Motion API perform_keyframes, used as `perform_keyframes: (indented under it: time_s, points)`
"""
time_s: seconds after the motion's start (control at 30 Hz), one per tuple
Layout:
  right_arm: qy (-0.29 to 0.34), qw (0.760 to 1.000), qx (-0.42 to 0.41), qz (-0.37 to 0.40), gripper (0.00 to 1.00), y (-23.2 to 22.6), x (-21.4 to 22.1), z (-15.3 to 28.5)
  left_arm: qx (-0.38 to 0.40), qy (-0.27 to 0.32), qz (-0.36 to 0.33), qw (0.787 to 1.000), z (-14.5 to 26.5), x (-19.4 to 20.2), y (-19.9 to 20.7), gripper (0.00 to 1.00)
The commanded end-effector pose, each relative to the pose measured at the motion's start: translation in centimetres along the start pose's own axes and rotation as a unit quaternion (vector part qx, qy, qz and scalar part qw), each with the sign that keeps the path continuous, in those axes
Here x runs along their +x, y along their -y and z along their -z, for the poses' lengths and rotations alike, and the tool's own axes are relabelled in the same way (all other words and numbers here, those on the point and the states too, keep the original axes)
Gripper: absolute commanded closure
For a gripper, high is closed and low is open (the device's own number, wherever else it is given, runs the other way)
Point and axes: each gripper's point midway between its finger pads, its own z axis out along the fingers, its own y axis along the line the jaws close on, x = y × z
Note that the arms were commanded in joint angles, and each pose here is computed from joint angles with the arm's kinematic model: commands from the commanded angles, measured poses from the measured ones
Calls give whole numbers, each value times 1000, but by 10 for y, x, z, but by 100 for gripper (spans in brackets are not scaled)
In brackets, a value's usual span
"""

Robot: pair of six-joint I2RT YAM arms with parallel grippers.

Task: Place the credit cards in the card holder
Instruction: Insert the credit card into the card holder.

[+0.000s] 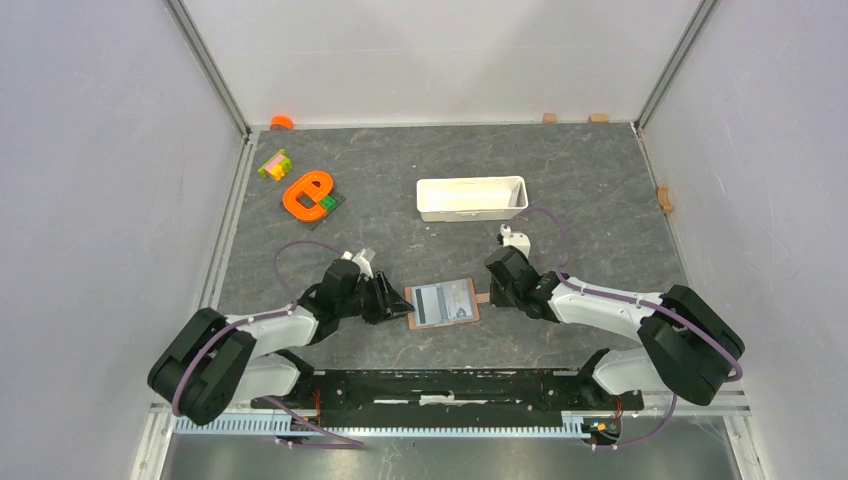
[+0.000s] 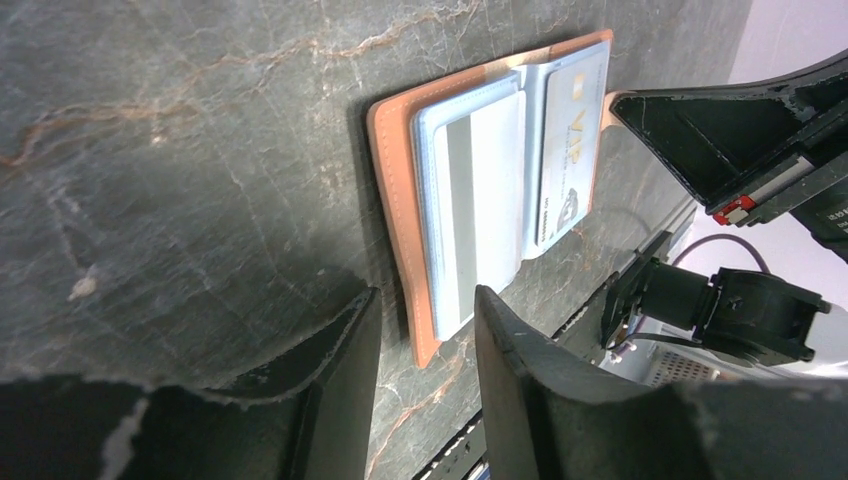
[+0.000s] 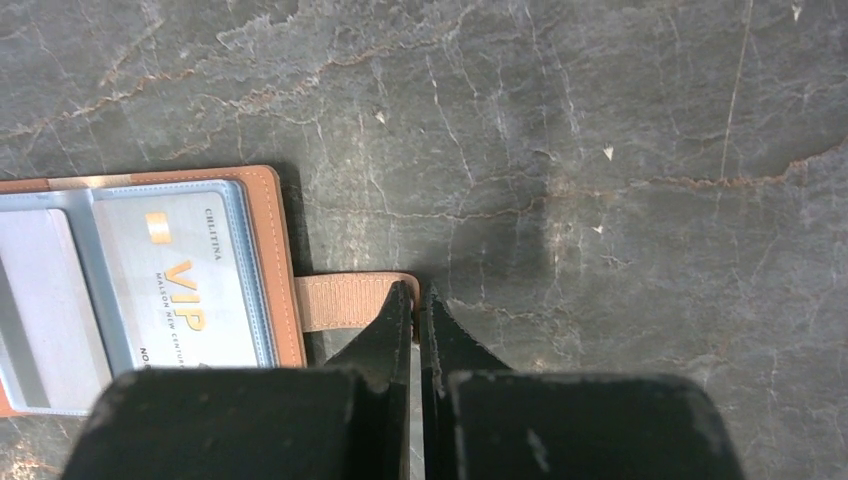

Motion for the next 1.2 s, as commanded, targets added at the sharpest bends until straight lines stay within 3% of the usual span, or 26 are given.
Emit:
perform_keyframes:
  time_s: [0.0, 0.53, 1.0, 1.17]
  points:
    - [-49, 998, 25, 15, 100, 20, 33, -8, 29, -15, 21, 999, -8, 5, 5, 55]
    - [-70, 997, 12, 9, 100, 19, 48, -13, 133, 15, 8, 991, -7, -11, 44, 74]
    - [-80, 997, 8, 10, 100, 17, 52, -16, 148, 17, 7, 989, -13, -14, 48, 71]
    - [-83, 996, 12, 11, 100, 19, 55, -17, 159, 15, 6, 987, -12, -14, 52, 83]
